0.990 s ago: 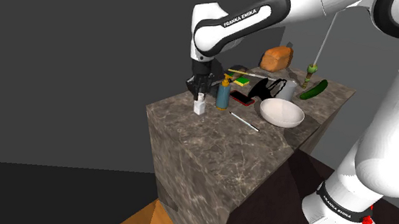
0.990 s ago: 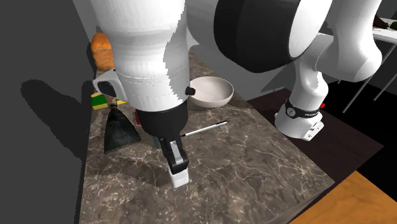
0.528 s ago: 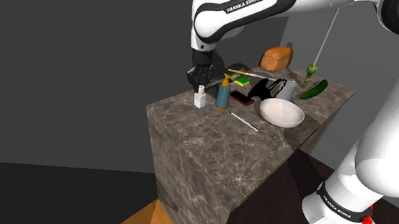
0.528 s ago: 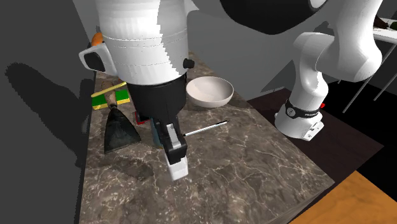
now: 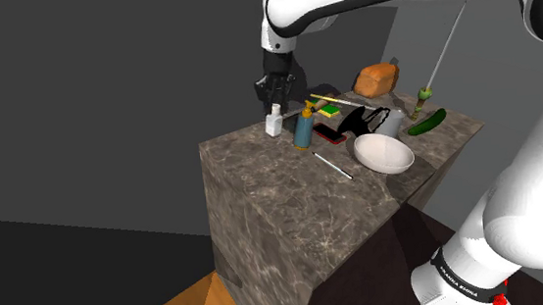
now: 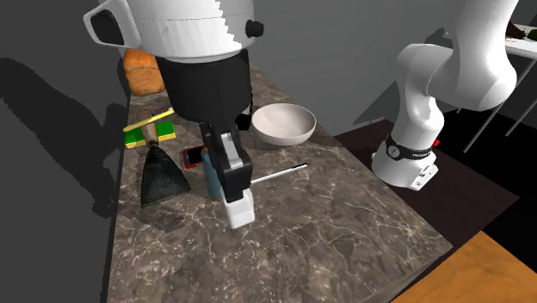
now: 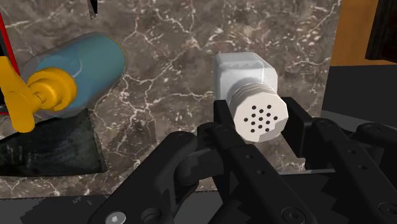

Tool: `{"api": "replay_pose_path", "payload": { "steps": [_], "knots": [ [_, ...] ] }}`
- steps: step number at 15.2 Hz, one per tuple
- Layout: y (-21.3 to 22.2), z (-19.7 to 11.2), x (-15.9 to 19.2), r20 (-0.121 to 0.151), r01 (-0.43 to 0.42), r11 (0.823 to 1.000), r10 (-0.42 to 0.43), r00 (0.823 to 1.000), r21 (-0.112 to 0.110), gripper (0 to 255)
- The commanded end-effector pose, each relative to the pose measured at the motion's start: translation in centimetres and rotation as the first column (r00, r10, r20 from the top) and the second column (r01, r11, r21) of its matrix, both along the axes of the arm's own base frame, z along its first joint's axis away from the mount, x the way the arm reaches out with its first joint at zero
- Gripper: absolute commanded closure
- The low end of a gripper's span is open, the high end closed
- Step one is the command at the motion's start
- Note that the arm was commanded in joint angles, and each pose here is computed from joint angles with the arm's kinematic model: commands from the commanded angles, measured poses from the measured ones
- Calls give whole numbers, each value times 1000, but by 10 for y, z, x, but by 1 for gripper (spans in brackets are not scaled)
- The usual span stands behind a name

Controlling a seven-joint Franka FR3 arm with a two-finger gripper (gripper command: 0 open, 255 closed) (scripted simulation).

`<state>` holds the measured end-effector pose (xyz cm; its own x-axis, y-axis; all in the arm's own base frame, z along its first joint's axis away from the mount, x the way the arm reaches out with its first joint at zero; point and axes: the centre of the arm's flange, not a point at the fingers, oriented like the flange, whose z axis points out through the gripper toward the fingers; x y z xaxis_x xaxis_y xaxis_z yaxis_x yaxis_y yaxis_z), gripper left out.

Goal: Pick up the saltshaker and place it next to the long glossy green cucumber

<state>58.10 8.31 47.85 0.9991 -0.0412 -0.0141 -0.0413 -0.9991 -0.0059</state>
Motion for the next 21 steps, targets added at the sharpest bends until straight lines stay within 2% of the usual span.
{"api": "replay_pose_path", "payload": {
  "steps": [1, 10, 21],
  "knots": [
    [1, 11, 0, 0, 0, 1000, 0, 1000, 0, 255],
    [1, 54, 0, 0, 0, 1000, 0, 1000, 0, 255],
    [-127, 55, -69, 0, 0, 1000, 0, 1000, 0, 255]
  ]
}}
